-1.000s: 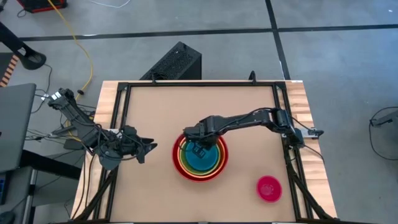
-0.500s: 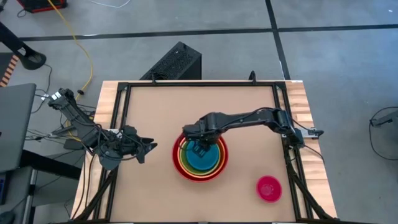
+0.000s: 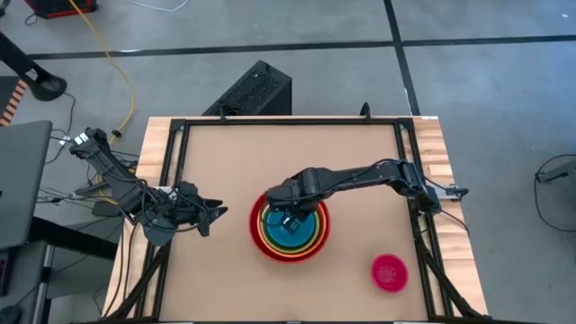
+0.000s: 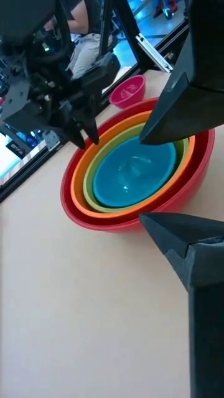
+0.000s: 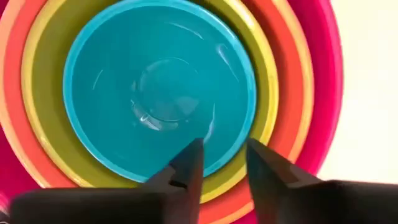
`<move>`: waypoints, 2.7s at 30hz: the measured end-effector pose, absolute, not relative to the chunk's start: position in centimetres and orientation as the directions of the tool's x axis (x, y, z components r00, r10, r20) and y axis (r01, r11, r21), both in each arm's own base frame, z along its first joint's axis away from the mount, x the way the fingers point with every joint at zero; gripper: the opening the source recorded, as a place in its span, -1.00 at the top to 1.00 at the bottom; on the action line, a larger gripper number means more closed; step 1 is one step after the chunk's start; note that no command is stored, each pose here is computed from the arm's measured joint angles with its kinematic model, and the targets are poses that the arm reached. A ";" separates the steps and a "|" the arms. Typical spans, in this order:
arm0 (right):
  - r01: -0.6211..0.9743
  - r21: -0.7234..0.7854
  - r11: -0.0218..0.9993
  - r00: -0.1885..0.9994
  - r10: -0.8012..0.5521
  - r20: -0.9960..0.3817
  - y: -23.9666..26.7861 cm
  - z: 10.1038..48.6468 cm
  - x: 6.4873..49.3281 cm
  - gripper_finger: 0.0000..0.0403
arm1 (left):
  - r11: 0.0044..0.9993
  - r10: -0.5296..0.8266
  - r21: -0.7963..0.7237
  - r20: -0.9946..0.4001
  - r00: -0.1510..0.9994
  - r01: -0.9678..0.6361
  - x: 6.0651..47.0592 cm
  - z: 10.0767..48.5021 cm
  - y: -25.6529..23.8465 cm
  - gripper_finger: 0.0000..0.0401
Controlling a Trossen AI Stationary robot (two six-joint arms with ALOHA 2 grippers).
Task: Nest bowls inside each other
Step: Stack the pink bowl on top of the blue bowl
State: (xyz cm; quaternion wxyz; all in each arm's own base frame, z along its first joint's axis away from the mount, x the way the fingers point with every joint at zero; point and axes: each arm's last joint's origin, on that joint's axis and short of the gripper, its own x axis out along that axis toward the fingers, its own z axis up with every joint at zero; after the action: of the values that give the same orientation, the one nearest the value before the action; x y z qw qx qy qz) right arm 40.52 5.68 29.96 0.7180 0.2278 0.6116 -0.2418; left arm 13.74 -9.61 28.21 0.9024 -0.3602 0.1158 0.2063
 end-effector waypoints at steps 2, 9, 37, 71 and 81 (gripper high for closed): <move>0.625 0.036 0.780 0.139 -0.066 -0.988 6.0 29.8 40.5 0.53 | 0.655 0.289 -0.602 -0.358 0.888 -0.456 13.7 28.2 -9.6 0.12; 0.562 0.071 0.824 0.144 -0.013 -0.990 9.4 30.8 39.2 0.97 | 0.678 0.277 -0.582 -0.365 0.889 -0.450 13.7 28.2 -9.6 0.12; 0.484 0.199 0.852 0.407 -0.018 -0.913 13.7 37.6 20.4 0.99 | 0.907 0.151 -0.371 -0.154 0.976 -0.199 13.6 32.4 -1.3 0.12; 0.256 0.366 0.895 0.076 0.358 -0.930 12.0 19.1 14.3 0.39 | 0.819 0.234 -0.431 -0.350 0.907 -0.378 10.6 25.2 -0.6 0.12; 0.180 0.401 0.898 0.112 0.386 -0.916 11.9 17.2 14.2 0.41 | 0.788 0.283 -0.422 -0.399 0.872 -0.448 10.3 24.6 -0.4 0.12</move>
State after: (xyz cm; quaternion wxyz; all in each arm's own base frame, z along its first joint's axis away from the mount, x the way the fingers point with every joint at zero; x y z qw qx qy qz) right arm 14.17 11.89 17.24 0.7145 0.2138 0.6623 0.0722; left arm 10.33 -0.44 24.62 0.9320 -0.2597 0.1596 0.1961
